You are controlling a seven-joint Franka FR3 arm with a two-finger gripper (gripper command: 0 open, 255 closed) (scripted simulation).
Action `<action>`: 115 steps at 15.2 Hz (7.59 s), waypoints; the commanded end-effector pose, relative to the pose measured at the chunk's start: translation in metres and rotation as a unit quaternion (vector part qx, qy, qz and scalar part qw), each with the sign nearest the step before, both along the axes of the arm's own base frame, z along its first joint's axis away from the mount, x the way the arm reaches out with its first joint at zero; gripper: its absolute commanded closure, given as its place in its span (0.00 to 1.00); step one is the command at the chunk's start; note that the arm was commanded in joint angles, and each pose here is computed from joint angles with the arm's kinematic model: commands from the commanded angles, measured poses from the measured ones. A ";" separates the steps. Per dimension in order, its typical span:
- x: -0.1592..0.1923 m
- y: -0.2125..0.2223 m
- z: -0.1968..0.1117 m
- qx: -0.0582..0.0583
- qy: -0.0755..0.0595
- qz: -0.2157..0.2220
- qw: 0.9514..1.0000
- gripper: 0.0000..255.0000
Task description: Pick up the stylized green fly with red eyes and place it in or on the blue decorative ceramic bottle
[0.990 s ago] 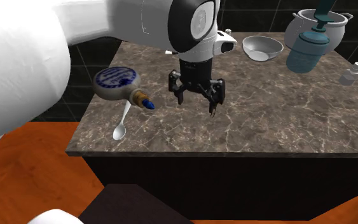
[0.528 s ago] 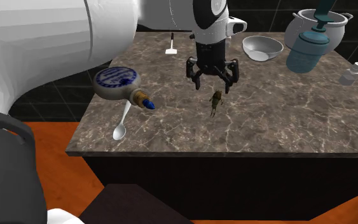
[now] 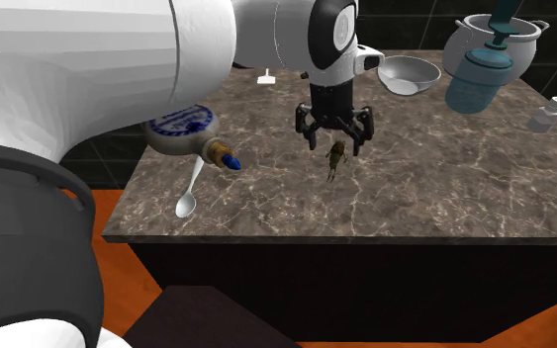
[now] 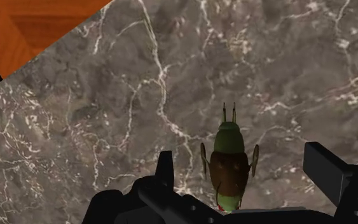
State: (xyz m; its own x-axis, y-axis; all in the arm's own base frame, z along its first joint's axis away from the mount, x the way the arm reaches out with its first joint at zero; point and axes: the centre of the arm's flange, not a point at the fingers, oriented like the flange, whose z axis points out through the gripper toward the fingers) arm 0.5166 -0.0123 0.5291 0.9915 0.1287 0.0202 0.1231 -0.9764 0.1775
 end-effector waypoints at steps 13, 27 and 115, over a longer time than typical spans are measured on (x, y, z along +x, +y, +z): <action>0.000 -0.001 -0.005 0.000 0.000 0.000 1.000 1.00; 0.000 -0.001 0.048 0.000 0.000 0.000 1.000 1.00; -0.113 0.367 0.145 0.000 0.000 0.000 1.000 1.00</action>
